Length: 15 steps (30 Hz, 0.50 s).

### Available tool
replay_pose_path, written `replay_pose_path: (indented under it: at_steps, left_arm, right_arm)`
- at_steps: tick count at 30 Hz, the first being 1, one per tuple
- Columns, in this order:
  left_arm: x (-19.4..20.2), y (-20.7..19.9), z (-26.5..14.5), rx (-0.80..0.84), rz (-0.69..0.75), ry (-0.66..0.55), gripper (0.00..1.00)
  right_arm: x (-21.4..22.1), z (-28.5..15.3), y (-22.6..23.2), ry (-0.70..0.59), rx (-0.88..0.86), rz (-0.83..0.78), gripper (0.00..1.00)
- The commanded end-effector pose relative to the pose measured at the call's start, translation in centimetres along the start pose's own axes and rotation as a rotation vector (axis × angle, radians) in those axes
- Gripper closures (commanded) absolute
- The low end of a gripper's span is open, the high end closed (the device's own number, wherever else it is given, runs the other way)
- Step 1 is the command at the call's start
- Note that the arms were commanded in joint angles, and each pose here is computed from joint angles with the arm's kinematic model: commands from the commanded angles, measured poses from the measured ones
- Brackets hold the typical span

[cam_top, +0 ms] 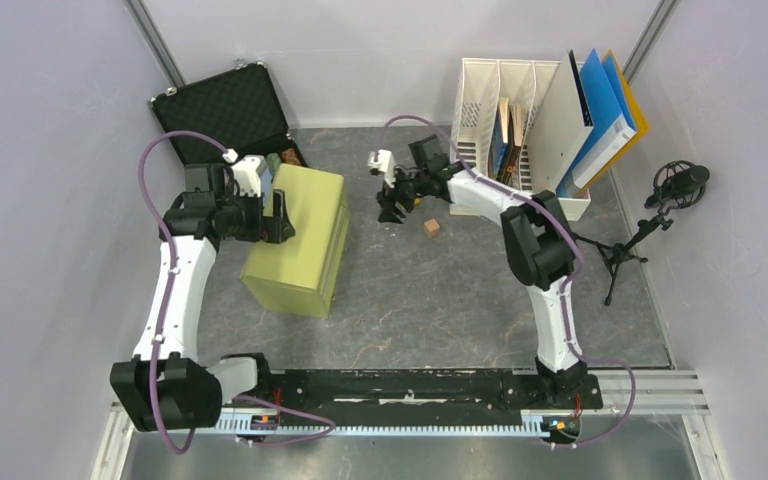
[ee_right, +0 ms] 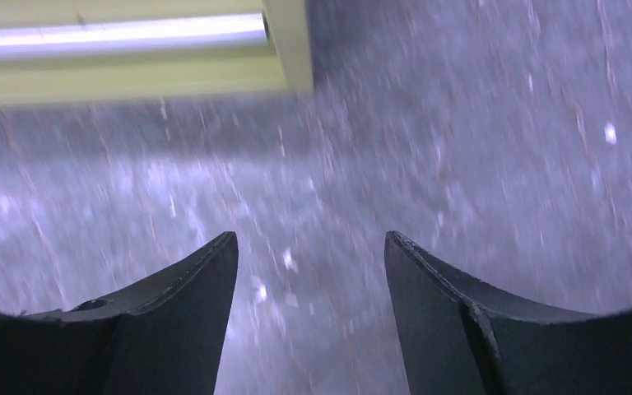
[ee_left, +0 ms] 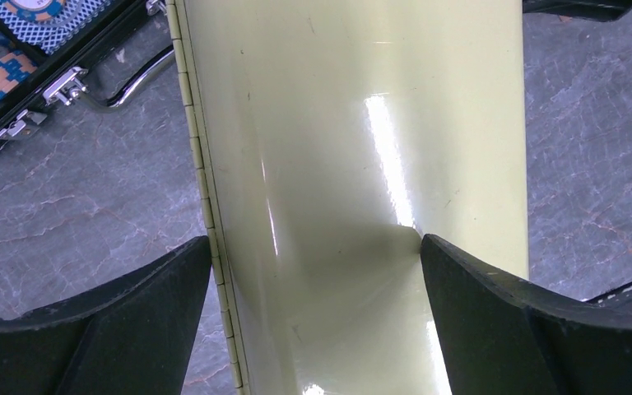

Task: Organize the desk
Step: Move the stationery to the corner of the board.

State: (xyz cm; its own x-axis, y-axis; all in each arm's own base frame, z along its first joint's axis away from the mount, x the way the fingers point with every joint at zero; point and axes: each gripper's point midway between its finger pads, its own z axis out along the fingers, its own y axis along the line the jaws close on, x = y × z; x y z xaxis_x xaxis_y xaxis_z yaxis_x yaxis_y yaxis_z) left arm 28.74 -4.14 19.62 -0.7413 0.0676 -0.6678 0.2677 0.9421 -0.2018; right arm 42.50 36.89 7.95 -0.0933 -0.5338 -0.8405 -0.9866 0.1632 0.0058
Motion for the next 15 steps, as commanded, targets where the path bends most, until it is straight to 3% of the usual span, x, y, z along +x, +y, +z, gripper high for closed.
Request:
replay_pose_path:
  at_steps: [1, 7, 15]
  left_arm:
    - [-2.0, -4.1, 0.3, 0.223, 0.058, -0.063, 0.00]
    - [-1.6, -4.9, 0.3, 0.272, 0.042, -0.057, 0.00]
    - [-2.1, -4.4, -0.9, 0.208, 0.069, -0.108, 0.00]
  right_arm:
    - [0.0, -4.4, 0.5, 0.062, 0.059, -0.132, 0.28]
    - [2.7, -6.8, 4.1, 0.145, -0.005, -0.168, 0.29]
    - [7.6, -8.5, 7.4, 0.279, -0.062, -0.152, 0.30]
